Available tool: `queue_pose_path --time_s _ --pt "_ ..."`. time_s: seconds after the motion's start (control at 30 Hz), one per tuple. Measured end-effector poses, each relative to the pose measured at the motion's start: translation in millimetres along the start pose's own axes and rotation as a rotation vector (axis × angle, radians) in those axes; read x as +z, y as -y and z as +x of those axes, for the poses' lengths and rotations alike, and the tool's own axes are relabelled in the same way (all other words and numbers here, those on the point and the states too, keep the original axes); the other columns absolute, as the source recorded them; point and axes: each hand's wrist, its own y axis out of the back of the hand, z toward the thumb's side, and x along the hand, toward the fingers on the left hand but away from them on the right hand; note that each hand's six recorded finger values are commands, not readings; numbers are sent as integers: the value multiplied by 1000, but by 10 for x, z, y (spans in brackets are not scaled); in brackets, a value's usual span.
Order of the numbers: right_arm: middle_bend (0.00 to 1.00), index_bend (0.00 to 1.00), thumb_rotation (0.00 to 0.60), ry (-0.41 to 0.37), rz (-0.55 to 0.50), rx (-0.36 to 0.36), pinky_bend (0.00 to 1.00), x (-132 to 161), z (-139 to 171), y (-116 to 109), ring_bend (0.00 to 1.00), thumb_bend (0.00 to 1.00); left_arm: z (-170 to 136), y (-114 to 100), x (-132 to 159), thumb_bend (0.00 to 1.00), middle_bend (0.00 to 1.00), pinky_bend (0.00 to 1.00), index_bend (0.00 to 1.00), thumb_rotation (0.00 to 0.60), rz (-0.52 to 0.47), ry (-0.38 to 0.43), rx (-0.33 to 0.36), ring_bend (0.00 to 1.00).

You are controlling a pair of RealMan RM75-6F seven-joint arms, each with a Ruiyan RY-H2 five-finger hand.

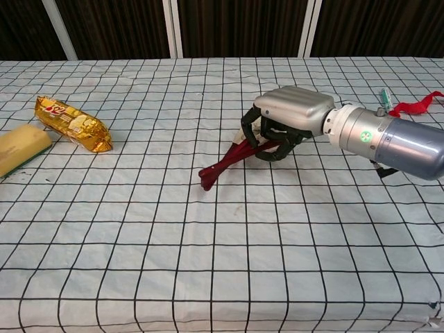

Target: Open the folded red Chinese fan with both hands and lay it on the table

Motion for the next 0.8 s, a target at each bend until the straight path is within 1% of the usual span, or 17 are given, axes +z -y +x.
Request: queue_pose_path --time_s 0.07,0.23,0.47,0.53,0.63,0.8 --pt "929 743 600 -3 -2 -11 810 8 -8 -39 987 358 -1 1 3 0 0 0 0 600 1 0 1 0" --pt "929 751 600 -19 3 -64 811 31 -41 -210 987 375 -6 0 20 0 0 0 0 600 2 4 4 0" --pt "934 757 600 -33 -1 -138 811 33 -135 -538 987 384 3 -11 81 0 0 0 0 600 8 26 6 0" --pt "934 759 600 -37 2 -160 811 29 -173 -662 987 385 12 -19 107 0 0 0 0 600 14 36 8 0" --pt "934 762 600 -41 2 -191 811 30 -232 -837 987 386 41 -30 180 0 0 0 0 600 9 54 10 0" --pt "935 765 600 -45 -1 -229 811 48 -331 -1099 988 387 145 -35 409 0 0 0 0 600 -8 107 10 0"
